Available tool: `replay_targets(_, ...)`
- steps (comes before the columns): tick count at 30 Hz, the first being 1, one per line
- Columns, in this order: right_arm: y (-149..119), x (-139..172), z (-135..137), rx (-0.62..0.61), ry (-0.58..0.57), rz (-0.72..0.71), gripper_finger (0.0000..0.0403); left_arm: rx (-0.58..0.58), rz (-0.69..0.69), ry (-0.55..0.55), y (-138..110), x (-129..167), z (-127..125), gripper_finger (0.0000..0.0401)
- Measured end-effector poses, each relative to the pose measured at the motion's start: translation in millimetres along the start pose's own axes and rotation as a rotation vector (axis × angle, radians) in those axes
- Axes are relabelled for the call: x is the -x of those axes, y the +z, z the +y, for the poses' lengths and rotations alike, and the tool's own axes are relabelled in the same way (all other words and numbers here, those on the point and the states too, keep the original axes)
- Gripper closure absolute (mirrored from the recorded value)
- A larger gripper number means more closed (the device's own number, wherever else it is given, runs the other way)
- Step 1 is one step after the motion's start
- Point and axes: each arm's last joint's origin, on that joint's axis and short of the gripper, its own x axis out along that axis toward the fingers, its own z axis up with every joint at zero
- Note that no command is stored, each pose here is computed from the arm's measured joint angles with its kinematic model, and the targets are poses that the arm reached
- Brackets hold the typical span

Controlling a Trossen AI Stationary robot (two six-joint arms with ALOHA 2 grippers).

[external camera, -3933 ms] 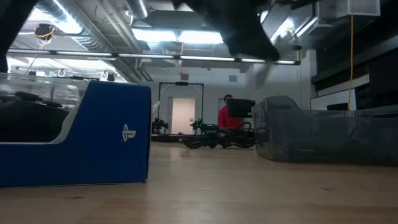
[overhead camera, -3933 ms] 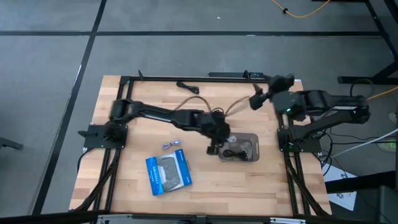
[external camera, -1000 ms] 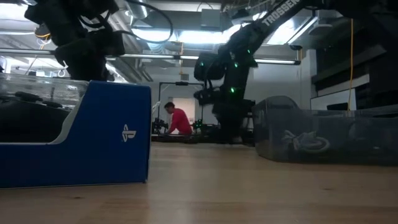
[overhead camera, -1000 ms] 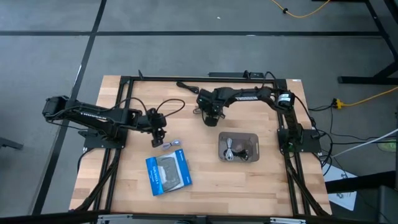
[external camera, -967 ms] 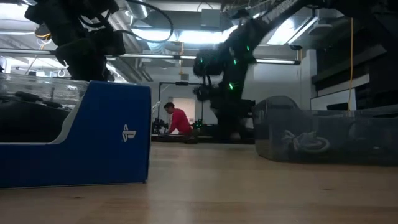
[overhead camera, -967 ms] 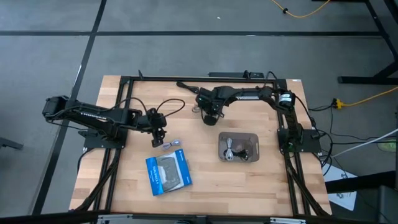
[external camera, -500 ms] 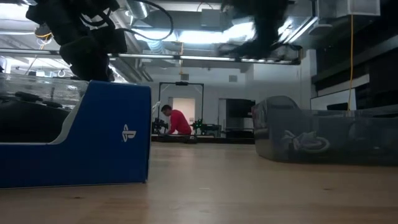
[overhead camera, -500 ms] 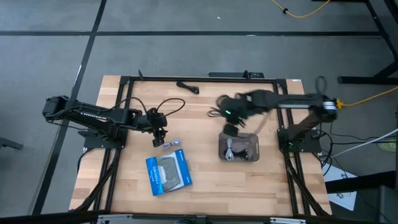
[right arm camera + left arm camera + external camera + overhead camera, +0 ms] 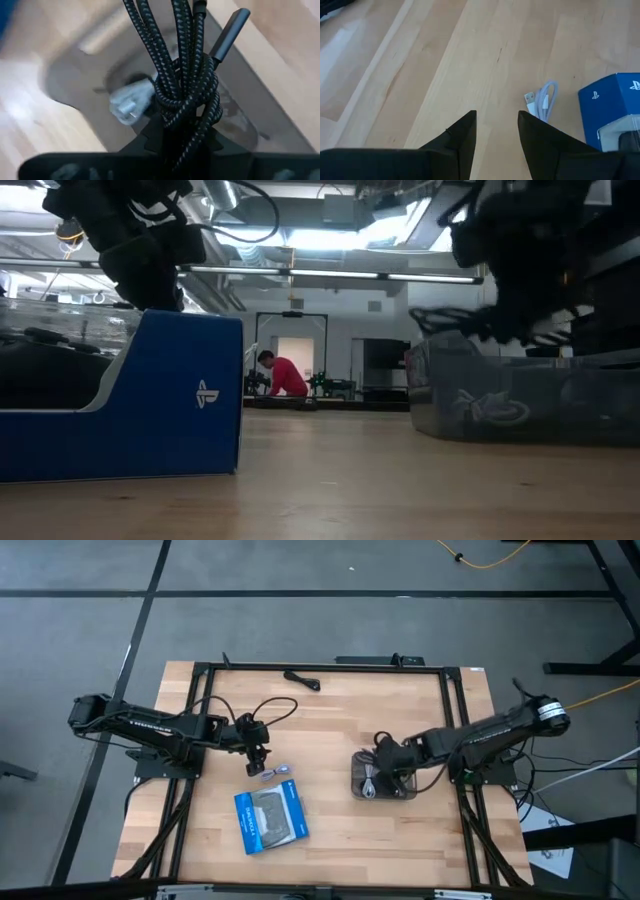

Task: Pick and place USB-C Cables
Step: Put the bottom black charger cable into the black bin, then put the white charger cable into the black bin

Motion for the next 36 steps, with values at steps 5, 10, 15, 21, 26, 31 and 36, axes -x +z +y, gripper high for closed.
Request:
replay_targets(5,-4.0,-5.3,-3.3,-0.041,-0.007,0.013,0.0296,0.002,-0.010,-0.003,0.9,0.0,-0.3,0.0263)
replay_targets(10,-2.9,-3.1,-1.2,-0.044,0.013,0.026,0.0211,0.003,-0.013,-0.004,1.3,0.0,-0.4,0.0263)
replay_targets(15,4.2,4.6,3.5,-0.058,0.045,0.021,0.0177,0.028,-0.021,-0.007,2.1,0.0,-0.7,0.0263)
replay_targets(21,28.4,25.6,11.0,-0.008,0.038,-0.134,0.0180,0.042,0.038,-0.010,-0.5,-16.4,-4.6,0.0263)
replay_targets(26,44.2,42.4,15.0,0.072,-0.021,-0.280,0.0183,0.001,0.147,0.016,-10.5,-41.1,-11.0,0.0263)
replay_targets(31,51.6,53.9,19.2,0.142,-0.047,-0.348,0.0183,-0.001,0.247,-0.048,-21.0,-53.7,-21.5,0.0263)
replay_targets(36,55.3,60.1,20.1,0.226,-0.101,-0.397,0.0183,-0.015,0.285,-0.096,-27.1,-57.9,-32.1,0.0263)
